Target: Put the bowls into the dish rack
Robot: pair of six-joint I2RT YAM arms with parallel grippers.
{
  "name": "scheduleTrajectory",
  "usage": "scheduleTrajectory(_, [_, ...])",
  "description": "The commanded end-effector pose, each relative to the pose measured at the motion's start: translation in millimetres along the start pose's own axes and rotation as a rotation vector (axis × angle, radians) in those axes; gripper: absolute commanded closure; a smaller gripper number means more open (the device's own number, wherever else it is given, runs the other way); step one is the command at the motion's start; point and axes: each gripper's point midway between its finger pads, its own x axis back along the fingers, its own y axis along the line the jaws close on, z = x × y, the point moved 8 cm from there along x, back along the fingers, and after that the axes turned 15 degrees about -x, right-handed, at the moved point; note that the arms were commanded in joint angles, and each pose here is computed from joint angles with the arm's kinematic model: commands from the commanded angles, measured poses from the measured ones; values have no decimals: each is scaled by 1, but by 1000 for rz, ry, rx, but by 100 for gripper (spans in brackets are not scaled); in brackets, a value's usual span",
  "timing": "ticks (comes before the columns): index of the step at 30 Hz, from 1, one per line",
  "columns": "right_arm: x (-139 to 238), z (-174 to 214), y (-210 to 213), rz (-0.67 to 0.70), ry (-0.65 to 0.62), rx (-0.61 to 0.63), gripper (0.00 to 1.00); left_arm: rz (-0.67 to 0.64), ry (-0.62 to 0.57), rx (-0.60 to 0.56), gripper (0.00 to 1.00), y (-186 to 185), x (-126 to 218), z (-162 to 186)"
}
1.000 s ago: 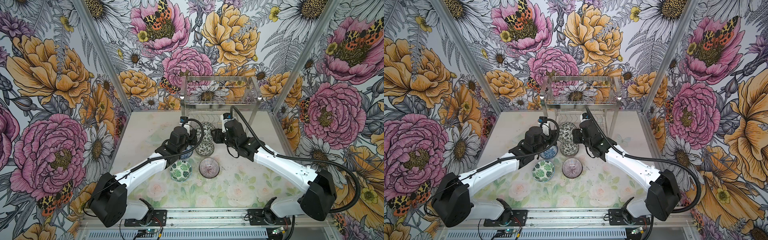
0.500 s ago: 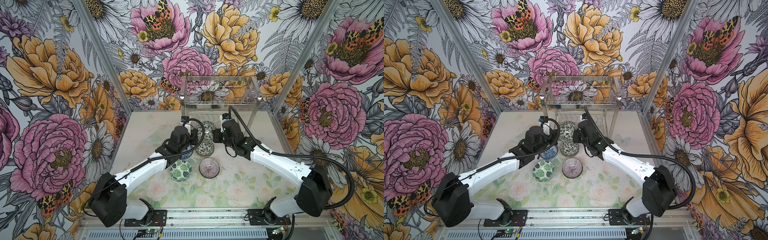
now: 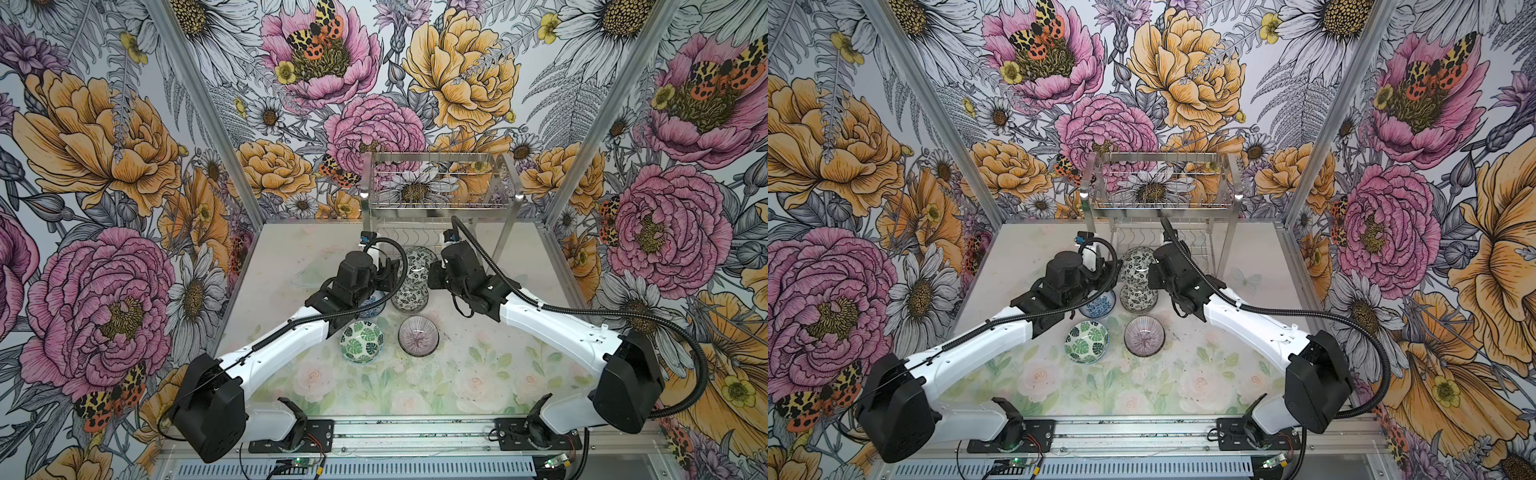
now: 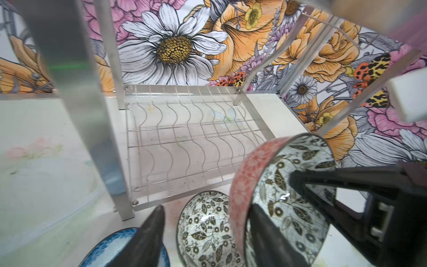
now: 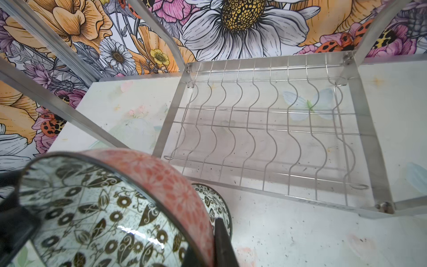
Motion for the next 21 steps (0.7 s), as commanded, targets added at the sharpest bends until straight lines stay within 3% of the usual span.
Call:
scheduleTrajectory(1, [19,-19,-8,95,-138,84,100,-127,-24,-64,1,27,30,-17])
scheduleTrajectory(8, [20,-23,-27,435,-325,301,100,-241,37,-69,1,64,55,-5])
scheduleTrajectory(14, [23,-31,-28,631,-470,436,100,-296,91,-35,1,86,57,7])
scheduleTrajectory(21, [-1,-24,-23,728,-537,650,100,-312,114,-7,2,97,51,12])
